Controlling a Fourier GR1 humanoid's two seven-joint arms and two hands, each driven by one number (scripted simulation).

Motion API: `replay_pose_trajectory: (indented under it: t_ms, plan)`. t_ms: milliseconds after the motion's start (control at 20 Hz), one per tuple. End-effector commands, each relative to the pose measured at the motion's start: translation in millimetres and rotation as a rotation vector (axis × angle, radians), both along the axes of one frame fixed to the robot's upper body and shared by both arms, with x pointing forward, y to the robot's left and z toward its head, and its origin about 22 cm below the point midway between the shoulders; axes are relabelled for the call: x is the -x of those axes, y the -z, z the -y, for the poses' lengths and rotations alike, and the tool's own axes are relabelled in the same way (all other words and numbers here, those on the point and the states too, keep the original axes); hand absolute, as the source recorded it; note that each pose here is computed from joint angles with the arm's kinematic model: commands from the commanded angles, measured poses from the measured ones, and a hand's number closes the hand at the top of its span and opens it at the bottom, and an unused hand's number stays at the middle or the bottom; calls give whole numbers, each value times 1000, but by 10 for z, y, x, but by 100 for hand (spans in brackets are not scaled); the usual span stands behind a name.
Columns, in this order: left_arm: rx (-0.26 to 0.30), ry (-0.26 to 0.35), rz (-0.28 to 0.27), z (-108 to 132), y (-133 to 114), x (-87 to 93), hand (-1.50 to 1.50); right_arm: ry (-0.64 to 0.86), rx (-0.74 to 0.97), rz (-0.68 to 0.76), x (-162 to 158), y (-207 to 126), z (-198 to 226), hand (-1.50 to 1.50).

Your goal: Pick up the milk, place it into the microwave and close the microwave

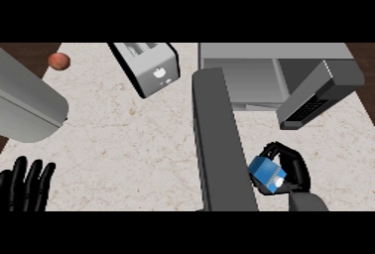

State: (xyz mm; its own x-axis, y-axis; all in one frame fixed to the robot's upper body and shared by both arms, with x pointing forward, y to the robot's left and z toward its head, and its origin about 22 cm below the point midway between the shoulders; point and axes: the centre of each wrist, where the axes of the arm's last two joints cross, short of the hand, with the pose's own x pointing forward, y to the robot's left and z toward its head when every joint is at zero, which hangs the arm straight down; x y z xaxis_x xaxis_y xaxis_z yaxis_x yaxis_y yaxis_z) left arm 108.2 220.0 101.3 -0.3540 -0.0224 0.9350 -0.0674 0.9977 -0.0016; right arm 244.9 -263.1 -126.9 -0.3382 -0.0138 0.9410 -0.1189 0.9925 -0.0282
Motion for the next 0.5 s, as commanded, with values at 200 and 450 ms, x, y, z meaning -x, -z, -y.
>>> replay_pose_trajectory:
  t_ms: [200,450]
  plan:
    - [11,7,-10,-113,91,-107,-150,-17,76,67,-417,-500,-507,150]
    - [-24,4,-29,-216,159,30,-150,106,175,9,-914,-827,-638,150]
